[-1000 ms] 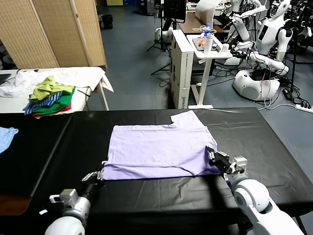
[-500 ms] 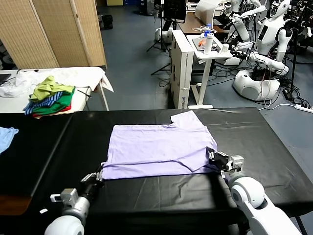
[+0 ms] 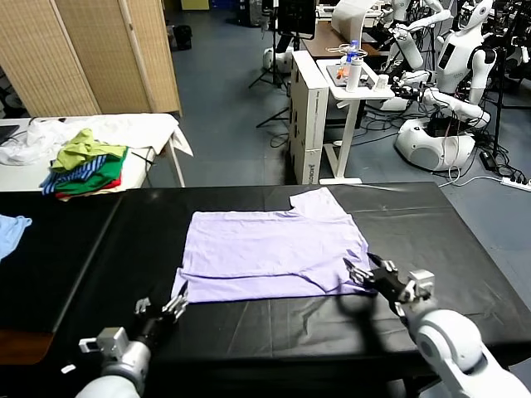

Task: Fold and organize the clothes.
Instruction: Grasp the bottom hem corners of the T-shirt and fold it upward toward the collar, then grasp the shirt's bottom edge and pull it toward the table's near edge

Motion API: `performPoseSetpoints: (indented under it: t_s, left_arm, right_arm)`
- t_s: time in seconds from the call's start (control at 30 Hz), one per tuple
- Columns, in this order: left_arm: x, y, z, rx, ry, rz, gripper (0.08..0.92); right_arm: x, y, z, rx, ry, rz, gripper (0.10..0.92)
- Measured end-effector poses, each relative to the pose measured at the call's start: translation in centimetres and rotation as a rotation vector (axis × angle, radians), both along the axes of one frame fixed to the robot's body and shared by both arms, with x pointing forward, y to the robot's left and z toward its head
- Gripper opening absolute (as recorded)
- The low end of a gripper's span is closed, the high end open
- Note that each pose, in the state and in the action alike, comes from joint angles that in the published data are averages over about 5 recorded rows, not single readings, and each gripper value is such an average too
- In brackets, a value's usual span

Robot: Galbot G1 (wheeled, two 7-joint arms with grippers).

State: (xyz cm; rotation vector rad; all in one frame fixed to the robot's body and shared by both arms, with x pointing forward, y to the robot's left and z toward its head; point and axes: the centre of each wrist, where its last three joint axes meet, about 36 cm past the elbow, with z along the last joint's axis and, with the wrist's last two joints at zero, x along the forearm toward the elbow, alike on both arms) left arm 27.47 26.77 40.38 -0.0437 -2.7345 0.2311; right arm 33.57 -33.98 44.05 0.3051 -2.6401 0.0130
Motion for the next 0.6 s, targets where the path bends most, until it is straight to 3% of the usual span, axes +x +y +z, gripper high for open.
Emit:
performPoseSetpoints:
  t_s: [0.13,0.27,0.47,0.6]
  left_arm:
    - [0.0,0.1,-0.4,0.001,0.011,0.005,0.904]
    - [0.1,0.1,-0.8,0.0,0.02,0.008,0.833]
    - [0.0,0.2,-1.1,0.001,0.03,0.011,0.51]
    - [-0.1,0.2,-1.2,0.0,0.033,0.01,0.253]
  right_arm:
    - [-0.4,-0.1,-0.3,-0.004,0.011,-0.002,0.856]
    - [-0.3,-0.1,-0.6,-0.011,0.016,0.001,0.671]
    - [-0.2,0.2,-1.3,-0.018,0.033,0.015,0.326]
    - [-0.5,0.3,-1.5,-0.016,0.043,0.02,0.187]
